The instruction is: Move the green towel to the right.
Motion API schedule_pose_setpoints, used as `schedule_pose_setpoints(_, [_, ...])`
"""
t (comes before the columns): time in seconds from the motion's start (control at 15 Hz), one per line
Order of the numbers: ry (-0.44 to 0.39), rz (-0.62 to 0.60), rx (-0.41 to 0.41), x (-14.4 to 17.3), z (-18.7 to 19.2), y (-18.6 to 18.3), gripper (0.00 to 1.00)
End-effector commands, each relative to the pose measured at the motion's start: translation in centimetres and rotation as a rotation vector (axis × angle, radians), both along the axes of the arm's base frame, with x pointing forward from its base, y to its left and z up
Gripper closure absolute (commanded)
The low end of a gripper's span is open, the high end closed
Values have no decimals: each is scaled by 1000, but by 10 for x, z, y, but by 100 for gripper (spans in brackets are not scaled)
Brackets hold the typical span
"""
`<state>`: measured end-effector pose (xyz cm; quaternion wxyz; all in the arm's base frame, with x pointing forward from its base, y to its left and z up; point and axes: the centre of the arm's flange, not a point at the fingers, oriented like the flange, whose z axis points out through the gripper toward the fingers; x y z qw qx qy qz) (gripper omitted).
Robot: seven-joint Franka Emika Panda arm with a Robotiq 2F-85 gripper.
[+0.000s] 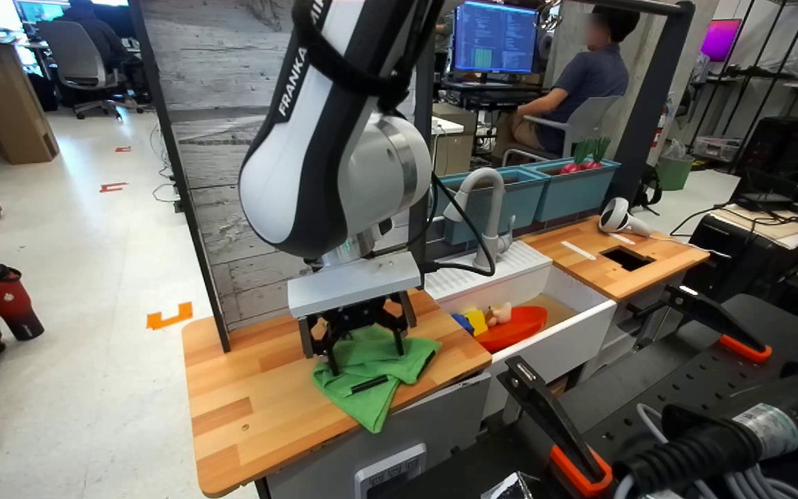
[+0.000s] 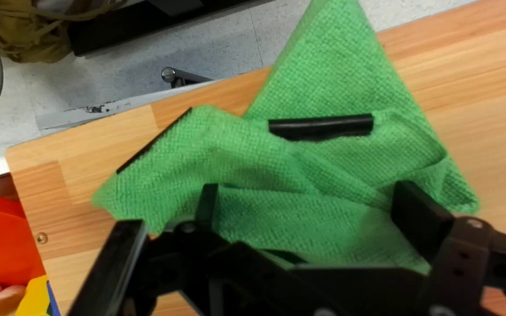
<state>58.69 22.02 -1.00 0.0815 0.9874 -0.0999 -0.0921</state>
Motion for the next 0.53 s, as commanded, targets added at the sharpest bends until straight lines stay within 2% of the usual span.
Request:
schedule_pose_setpoints(0.0, [-23, 1, 18, 22, -18, 1, 0])
schedule_pose_setpoints(0.47, [-36, -22, 42, 32, -15, -23, 0])
